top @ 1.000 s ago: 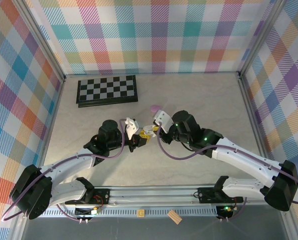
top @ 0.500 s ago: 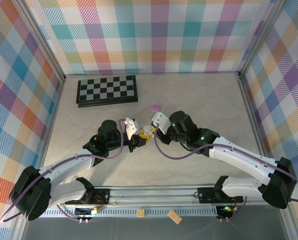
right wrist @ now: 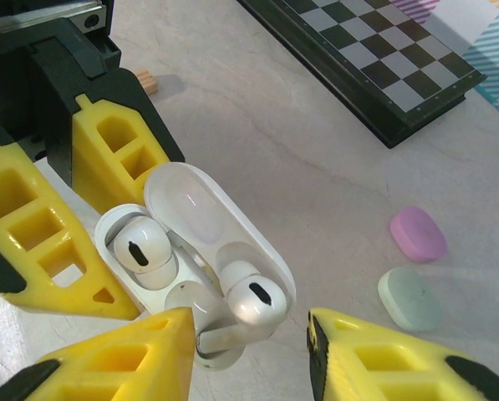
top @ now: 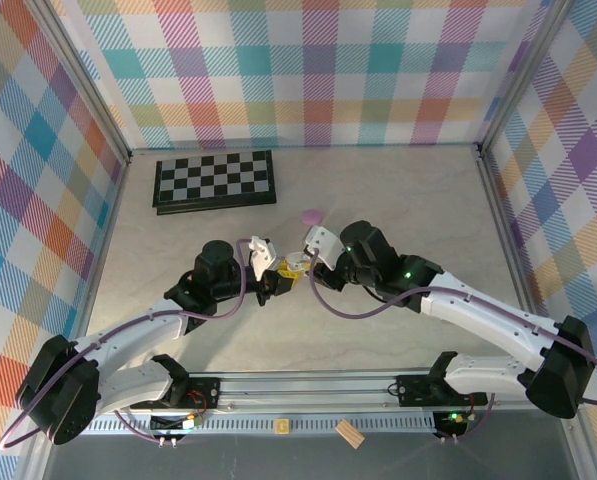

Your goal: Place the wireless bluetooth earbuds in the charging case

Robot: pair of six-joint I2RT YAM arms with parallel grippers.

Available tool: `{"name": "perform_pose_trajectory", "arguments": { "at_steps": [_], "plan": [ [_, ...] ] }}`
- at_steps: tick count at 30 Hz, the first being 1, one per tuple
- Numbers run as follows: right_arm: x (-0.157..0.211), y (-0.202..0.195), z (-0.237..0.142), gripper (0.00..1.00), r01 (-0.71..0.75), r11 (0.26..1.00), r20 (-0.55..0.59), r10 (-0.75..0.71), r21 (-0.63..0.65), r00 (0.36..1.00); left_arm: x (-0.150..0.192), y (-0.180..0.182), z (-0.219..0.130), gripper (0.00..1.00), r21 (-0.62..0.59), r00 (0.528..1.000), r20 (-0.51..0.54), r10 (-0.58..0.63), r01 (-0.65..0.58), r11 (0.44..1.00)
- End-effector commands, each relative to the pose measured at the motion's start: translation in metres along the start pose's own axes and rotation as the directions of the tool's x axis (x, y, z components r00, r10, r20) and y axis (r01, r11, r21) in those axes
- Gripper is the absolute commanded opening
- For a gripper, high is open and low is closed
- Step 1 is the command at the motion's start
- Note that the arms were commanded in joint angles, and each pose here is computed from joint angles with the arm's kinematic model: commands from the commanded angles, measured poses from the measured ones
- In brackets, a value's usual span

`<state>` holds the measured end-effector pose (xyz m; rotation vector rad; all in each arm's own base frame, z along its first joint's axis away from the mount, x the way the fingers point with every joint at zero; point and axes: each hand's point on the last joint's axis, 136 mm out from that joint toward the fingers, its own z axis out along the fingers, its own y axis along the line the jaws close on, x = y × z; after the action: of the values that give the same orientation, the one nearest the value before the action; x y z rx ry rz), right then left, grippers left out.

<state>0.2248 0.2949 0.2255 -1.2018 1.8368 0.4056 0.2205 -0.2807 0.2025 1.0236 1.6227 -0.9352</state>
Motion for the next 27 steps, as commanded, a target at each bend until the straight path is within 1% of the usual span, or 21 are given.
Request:
{"name": "perform_pose_trajectory", "arguments": {
  "at_steps": [1, 7, 9, 11, 14, 17, 22, 27],
  "plan": [
    [-0.015, 0.0, -0.018, 0.43, -0.007, 1.0, 0.055, 0.007, -0.002, 0.998, -0.017, -0.003, -0.006, 0.1, 0.0, 0.997, 0.061, 0.041, -0.041, 0.999],
    [-0.026, -0.002, -0.032, 0.46, -0.068, 0.997, 0.136, 0.071, -0.026, 0.988, -0.017, -0.002, -0.005, 0.1, -0.002, 0.997, 0.066, 0.045, -0.045, 0.999],
    [-0.029, -0.006, -0.034, 0.46, -0.113, 0.993, 0.155, 0.116, -0.028, 0.981, -0.016, -0.002, -0.005, 0.1, -0.002, 0.997, 0.067, 0.045, -0.045, 0.999],
    [-0.033, -0.013, -0.036, 0.45, -0.196, 0.98, 0.157, 0.199, -0.034, 0.967, -0.016, -0.002, -0.004, 0.1, -0.003, 0.996, 0.068, 0.051, -0.051, 0.999],
    [-0.035, -0.024, -0.035, 0.44, -0.345, 0.936, 0.14, 0.352, -0.071, 0.926, -0.015, -0.002, -0.005, 0.11, -0.005, 0.995, 0.071, 0.066, -0.066, 0.998],
    [-0.038, -0.026, -0.032, 0.44, -0.425, 0.898, 0.119, 0.437, -0.115, 0.891, -0.015, -0.002, -0.005, 0.11, -0.009, 0.995, 0.074, 0.07, -0.07, 0.998],
    [-0.04, -0.018, -0.026, 0.45, -0.451, 0.874, 0.074, 0.469, -0.179, 0.88, -0.015, -0.001, -0.004, 0.11, -0.007, 0.995, 0.073, 0.068, -0.068, 0.998],
    [-0.037, -0.013, -0.014, 0.42, -0.471, 0.858, 0.018, 0.485, -0.204, 0.874, -0.016, -0.002, -0.004, 0.11, -0.004, 0.995, 0.075, 0.069, -0.069, 0.998]
  ]
}}
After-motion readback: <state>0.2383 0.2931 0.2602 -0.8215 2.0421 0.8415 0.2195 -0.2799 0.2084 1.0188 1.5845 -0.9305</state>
